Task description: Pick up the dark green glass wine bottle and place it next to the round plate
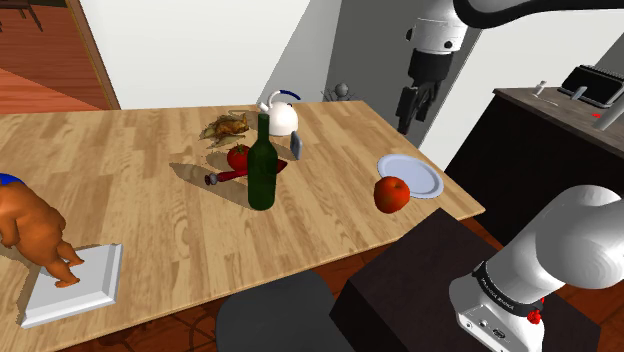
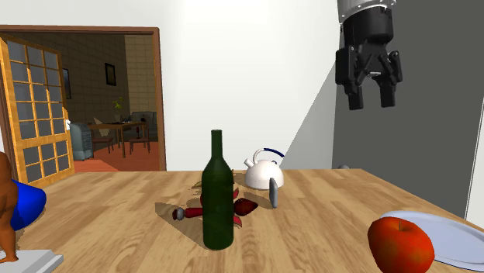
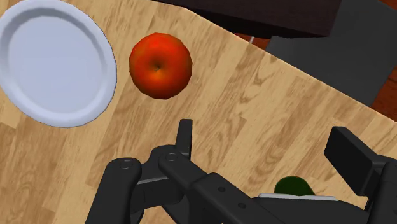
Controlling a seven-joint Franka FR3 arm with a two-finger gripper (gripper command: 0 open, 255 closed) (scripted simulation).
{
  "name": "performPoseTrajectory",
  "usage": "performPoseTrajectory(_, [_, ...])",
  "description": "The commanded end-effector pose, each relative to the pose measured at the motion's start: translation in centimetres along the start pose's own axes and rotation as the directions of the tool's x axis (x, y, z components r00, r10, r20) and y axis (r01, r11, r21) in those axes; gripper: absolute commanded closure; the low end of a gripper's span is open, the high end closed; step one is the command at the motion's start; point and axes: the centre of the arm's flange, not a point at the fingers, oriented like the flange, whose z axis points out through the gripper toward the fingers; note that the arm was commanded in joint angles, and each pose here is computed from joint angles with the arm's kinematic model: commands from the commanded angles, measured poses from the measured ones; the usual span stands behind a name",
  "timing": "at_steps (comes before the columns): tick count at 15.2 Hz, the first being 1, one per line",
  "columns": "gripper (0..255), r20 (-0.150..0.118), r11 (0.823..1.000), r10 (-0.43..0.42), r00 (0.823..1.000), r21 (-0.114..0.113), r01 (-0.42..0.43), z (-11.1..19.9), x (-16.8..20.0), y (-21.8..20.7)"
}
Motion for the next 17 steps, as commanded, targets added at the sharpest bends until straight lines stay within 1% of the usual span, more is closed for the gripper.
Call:
performPoseTrajectory(1, [0,-0.007,1.000,-0.004,1.000,0.001,0.004,0.1,2.3,-1.4])
performPoseTrajectory(17, [0,-0.057,0.999,-0.033,0.998,0.000,0.033,0.4,19.3,-12.7])
